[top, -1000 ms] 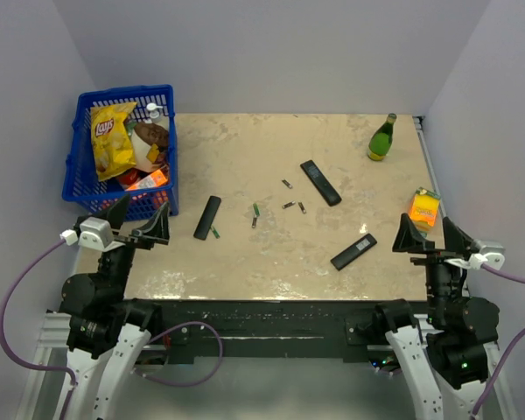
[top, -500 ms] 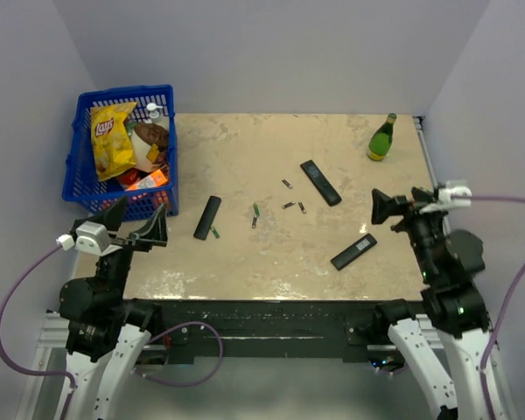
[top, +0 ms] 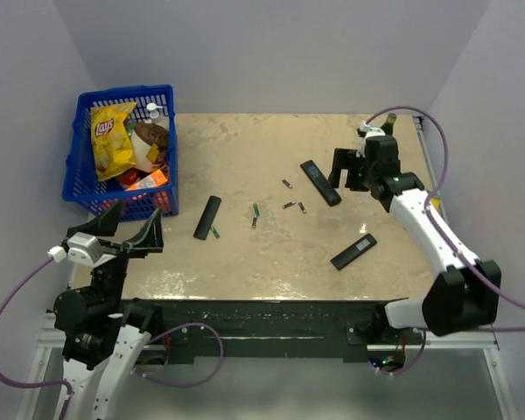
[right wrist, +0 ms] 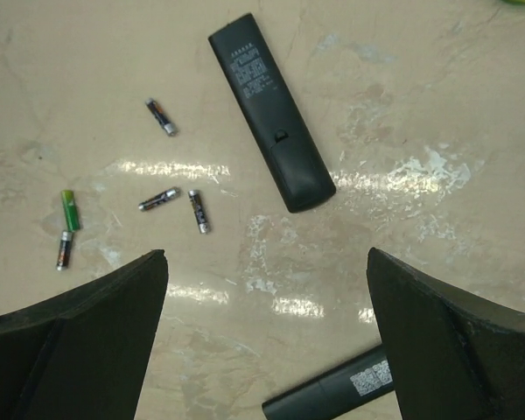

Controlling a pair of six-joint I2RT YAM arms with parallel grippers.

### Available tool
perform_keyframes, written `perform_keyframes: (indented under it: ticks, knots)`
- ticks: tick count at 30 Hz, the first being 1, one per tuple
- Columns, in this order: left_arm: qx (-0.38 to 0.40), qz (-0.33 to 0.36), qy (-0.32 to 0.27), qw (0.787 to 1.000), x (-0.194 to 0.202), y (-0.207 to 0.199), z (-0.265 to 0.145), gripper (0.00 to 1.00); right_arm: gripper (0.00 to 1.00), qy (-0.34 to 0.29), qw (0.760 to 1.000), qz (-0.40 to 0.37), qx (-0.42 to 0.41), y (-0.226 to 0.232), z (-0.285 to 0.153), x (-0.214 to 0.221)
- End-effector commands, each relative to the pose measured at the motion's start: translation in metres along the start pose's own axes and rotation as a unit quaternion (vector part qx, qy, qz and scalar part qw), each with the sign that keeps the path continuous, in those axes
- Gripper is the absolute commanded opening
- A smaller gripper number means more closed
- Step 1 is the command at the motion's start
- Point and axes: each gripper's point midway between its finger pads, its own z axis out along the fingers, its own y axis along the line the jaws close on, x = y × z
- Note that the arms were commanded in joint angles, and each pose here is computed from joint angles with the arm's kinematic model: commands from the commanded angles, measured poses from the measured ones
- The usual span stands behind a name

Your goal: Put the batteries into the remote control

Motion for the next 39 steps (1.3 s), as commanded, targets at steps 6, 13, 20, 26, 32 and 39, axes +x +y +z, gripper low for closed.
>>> perform_keyframes:
  ticks: [6, 13, 20, 26, 32, 39]
  knots:
    - [-0.009, 0.002, -0.014, 1.0, -0.007, 0.004, -0.006, 1.0, 0.98, 0.134, 0.988, -0.081, 0.004, -0.007, 0.095, 0.031]
    - [-0.012, 0.004, -0.015, 1.0, -0.008, 0.005, -0.006, 1.0, 0.98, 0.191, 0.977, -0.092, 0.02, -0.018, 0.141, 0.056]
    - [-0.01, 0.005, -0.008, 1.0, -0.005, 0.004, -0.003, 1.0, 0.95, 0.222, 0.969, -0.103, 0.022, -0.023, 0.161, 0.073]
    - [-0.008, 0.007, 0.009, 1.0, 0.004, 0.003, 0.003, 1.0, 0.84, 0.251, 0.962, -0.111, 0.012, -0.023, 0.165, 0.094]
    - [-0.009, 0.009, 0.027, 1.0, 0.013, 0.003, 0.008, 1.0, 0.75, 0.272, 0.952, -0.139, 0.032, -0.022, 0.167, 0.108]
    - [0.034, -0.025, 0.071, 0.997, 0.031, -0.017, 0.024, 1.0, 0.64, 0.281, 0.943, -0.174, 0.034, -0.016, 0.165, 0.112]
